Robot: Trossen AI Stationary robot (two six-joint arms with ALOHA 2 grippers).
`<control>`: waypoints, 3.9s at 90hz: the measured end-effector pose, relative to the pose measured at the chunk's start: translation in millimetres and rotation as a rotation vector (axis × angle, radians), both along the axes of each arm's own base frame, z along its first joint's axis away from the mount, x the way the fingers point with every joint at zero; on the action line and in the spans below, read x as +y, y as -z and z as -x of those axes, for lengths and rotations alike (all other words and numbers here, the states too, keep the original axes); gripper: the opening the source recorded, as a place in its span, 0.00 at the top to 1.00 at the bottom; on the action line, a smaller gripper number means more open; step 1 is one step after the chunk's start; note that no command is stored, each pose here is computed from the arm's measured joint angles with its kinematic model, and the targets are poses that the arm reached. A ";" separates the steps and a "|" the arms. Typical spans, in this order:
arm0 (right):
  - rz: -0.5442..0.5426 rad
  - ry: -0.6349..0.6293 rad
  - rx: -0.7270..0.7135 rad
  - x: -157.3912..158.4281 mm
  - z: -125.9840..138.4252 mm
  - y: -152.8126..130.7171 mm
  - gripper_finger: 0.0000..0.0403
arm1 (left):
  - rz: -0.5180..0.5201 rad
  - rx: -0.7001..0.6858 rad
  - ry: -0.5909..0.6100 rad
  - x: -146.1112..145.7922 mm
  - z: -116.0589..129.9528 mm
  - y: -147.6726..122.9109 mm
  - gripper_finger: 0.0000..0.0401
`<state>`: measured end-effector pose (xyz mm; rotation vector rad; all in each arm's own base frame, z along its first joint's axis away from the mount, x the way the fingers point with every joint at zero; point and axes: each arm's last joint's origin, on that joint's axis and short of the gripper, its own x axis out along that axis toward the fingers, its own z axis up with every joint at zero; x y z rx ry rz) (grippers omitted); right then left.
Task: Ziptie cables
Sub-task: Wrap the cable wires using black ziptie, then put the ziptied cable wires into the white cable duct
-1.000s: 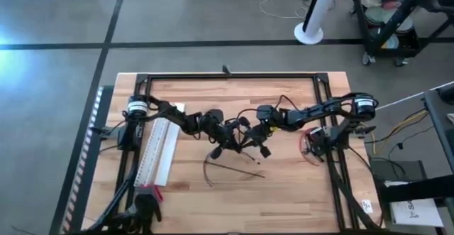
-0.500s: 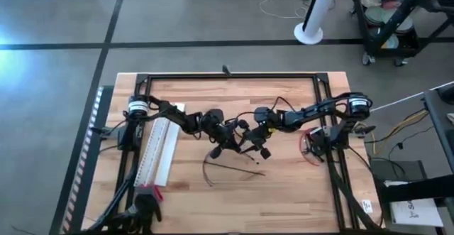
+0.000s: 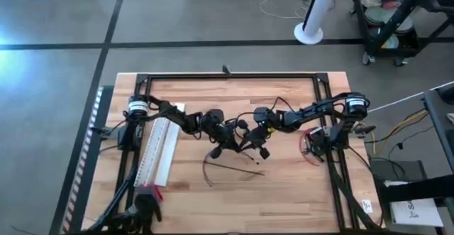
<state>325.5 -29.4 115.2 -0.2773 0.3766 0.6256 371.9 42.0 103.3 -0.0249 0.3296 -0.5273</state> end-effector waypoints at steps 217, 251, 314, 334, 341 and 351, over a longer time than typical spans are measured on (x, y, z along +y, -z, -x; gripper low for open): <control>0.185 0.546 -0.263 39.8 62.6 -123.7 0.95 | -0.192 -0.359 -0.241 10.4 53.8 -124.3 1.00; 0.206 0.544 -0.251 39.4 63.9 -125.2 0.99 | -0.225 -0.249 -0.383 12.5 63.1 -131.1 0.96; 0.305 0.639 -0.210 22.9 71.0 -130.8 1.00 | -0.050 0.900 -1.497 17.8 185.4 -108.4 0.53; 0.295 0.641 -0.145 23.1 71.8 -128.9 1.00 | -0.036 1.112 -1.591 22.6 187.7 -87.8 0.58; 0.287 0.644 -0.119 23.1 72.6 -126.8 1.00 | -0.034 1.196 -1.609 24.7 187.7 -79.4 0.59; 0.284 0.645 -0.087 23.2 73.8 -124.1 1.00 | -0.048 1.265 -1.554 27.0 181.9 -67.9 0.60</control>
